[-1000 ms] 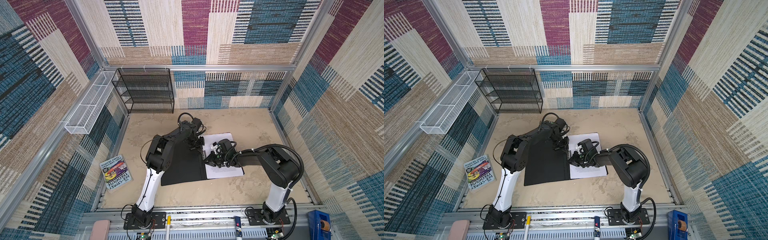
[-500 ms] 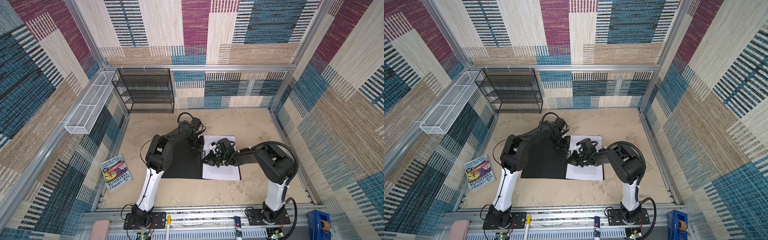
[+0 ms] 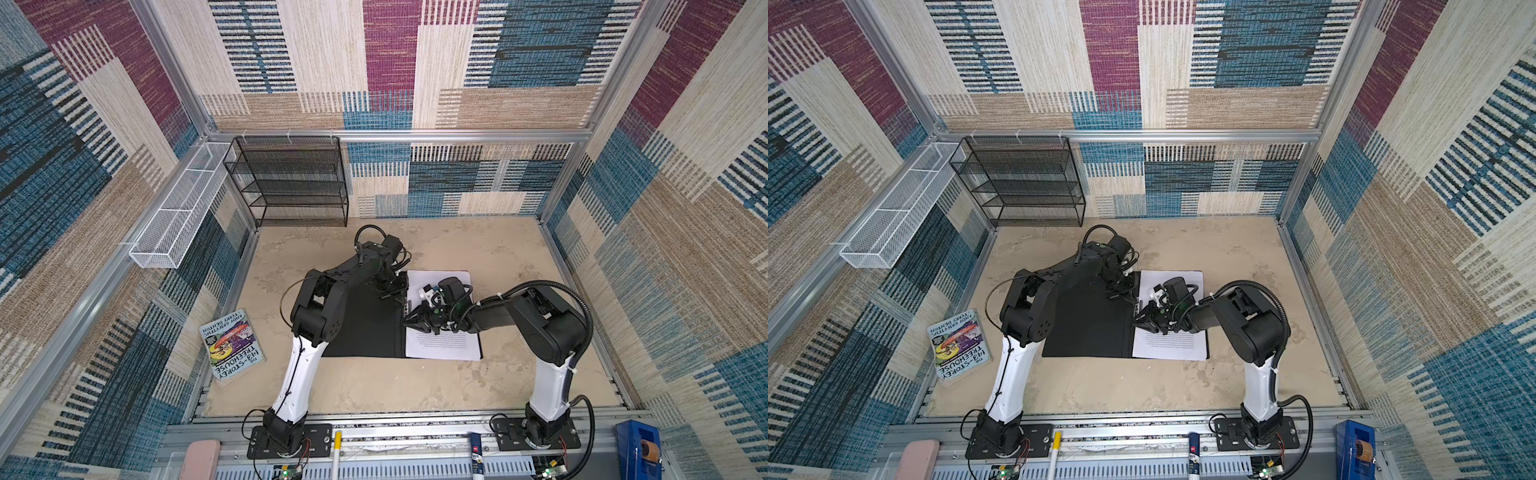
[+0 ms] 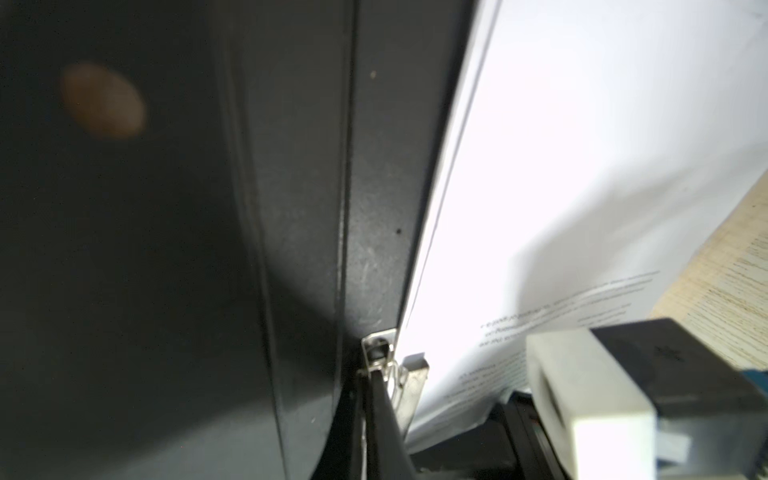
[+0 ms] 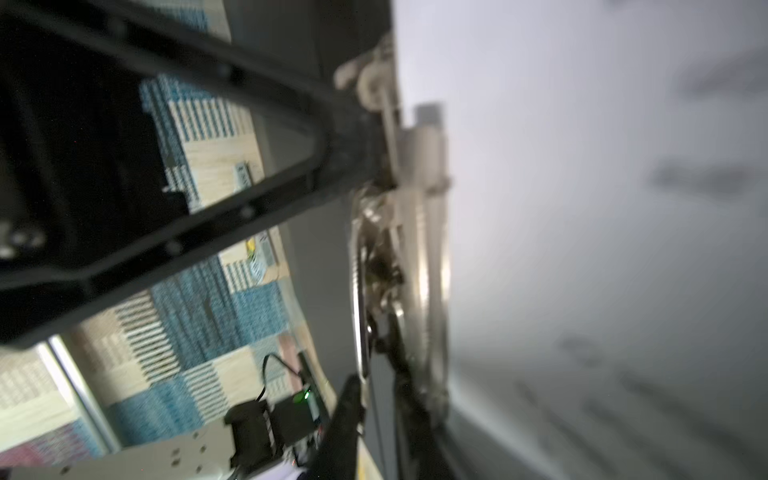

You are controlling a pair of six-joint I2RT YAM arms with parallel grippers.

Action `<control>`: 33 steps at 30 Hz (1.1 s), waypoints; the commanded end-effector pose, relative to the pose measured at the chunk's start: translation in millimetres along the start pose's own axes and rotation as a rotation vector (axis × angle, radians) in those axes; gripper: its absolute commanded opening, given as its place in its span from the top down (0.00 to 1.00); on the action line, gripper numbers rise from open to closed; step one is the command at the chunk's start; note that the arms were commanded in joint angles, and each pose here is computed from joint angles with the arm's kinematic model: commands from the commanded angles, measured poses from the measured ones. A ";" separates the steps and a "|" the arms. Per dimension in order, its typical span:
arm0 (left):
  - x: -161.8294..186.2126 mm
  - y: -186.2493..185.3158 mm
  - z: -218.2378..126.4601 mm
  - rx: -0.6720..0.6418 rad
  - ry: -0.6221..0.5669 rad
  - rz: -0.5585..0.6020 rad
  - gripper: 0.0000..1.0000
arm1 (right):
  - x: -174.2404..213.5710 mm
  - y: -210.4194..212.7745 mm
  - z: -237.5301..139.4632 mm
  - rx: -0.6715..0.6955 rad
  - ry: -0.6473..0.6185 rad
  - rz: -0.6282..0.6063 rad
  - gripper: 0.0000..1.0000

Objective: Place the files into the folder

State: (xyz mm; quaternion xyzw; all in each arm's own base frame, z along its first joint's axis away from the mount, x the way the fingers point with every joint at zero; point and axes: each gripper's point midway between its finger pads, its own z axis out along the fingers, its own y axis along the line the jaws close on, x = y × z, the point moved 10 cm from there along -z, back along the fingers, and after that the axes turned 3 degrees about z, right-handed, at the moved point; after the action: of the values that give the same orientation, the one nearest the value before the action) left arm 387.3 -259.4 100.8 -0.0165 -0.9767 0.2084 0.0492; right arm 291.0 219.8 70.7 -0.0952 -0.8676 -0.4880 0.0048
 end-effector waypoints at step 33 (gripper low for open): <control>13.0 39.1 32.3 -0.194 0.068 -0.123 1.00 | -5.1 39.4 -26.2 0.129 -0.033 0.040 0.51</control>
State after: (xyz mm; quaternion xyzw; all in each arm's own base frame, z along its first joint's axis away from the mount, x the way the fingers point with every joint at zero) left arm 387.9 -259.6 97.6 0.0011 -0.9671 0.2476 0.0580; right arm 305.1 219.3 114.8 -0.1120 -0.8938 -0.4342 -0.0046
